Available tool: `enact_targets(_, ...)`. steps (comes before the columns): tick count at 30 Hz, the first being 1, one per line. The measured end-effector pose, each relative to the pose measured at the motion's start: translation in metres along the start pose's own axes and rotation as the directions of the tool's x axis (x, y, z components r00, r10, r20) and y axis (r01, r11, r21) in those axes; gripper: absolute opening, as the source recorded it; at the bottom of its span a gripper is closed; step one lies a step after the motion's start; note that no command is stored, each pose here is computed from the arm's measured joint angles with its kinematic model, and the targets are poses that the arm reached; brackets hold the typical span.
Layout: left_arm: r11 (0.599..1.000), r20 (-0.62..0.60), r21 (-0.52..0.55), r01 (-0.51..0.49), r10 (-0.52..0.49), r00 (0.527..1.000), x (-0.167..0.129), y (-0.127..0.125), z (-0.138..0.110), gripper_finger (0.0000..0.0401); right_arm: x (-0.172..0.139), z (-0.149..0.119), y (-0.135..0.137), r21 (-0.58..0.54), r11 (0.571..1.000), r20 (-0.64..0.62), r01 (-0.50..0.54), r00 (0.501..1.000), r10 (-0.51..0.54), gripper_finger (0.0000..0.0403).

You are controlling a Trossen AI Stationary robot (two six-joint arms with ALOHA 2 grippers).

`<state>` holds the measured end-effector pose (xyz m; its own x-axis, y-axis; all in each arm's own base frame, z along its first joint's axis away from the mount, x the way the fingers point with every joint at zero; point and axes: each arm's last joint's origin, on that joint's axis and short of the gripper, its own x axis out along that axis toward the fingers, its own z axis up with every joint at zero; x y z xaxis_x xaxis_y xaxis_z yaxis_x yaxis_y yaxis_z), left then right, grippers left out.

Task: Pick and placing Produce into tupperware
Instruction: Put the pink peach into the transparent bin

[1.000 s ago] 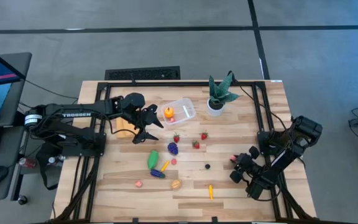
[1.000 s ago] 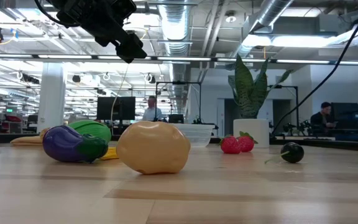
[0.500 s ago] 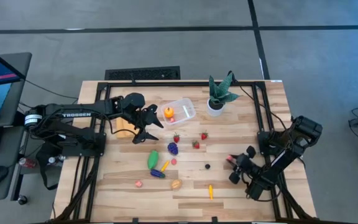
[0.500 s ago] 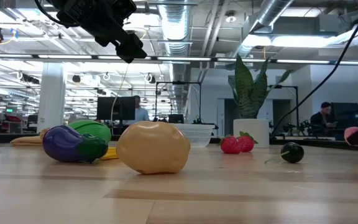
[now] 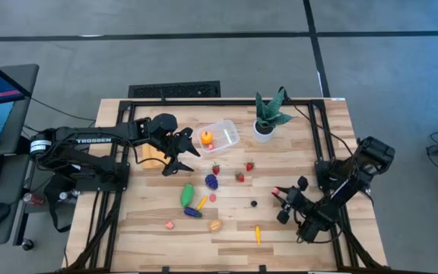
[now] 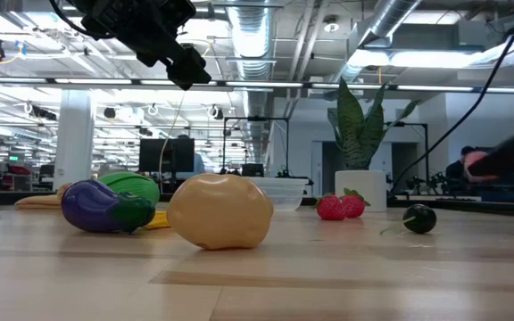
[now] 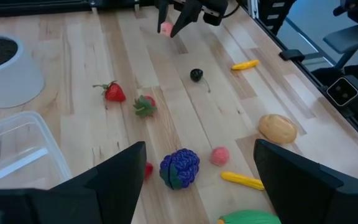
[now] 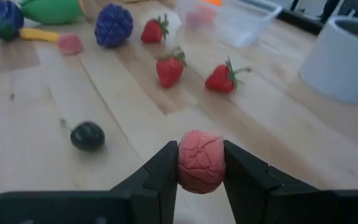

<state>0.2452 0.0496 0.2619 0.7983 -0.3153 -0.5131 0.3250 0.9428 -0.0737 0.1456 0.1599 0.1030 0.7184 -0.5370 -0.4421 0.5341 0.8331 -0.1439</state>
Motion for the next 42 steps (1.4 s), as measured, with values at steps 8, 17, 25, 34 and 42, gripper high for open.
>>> enact_targets(8, 1.0, 0.03, 0.018, -0.009, 0.009, 1.0, 0.0, 0.001, 0.003, 0.0288, 0.014, 0.034, 0.003, -0.096, 0.995, 0.031, 0.001, 1.0, 0.002, 0.0109)
enact_targets(17, 0.992, -0.005, 0.015, -0.129, 0.129, 0.992, 0.0, 0.004, 0.002, 0.0288, 0.039, 0.072, 0.001, -0.153, 0.988, 0.018, -0.023, 0.999, 0.026, 0.0109)
enact_targets(25, 0.979, -0.055, 0.019, -0.204, 0.205, 0.977, 0.002, 0.002, 0.0, 0.0288, 0.074, 0.096, -0.005, -0.121, 0.988, -0.025, -0.095, 0.995, 0.092, 0.0109)
enact_targets(34, 0.98, -0.137, 0.005, -0.197, 0.196, 0.971, 0.004, -0.004, -0.007, 0.0288, 0.105, 0.125, -0.017, -0.078, 0.984, 0.051, -0.16, 0.985, 0.164, 0.0109)
enact_targets(42, 0.976, -0.204, -0.039, -0.212, 0.2, 0.958, 0.003, -0.005, -0.013, 0.0288, 0.145, 0.123, -0.017, -0.087, 0.967, 0.11, -0.24, 0.962, 0.249, 0.0109)
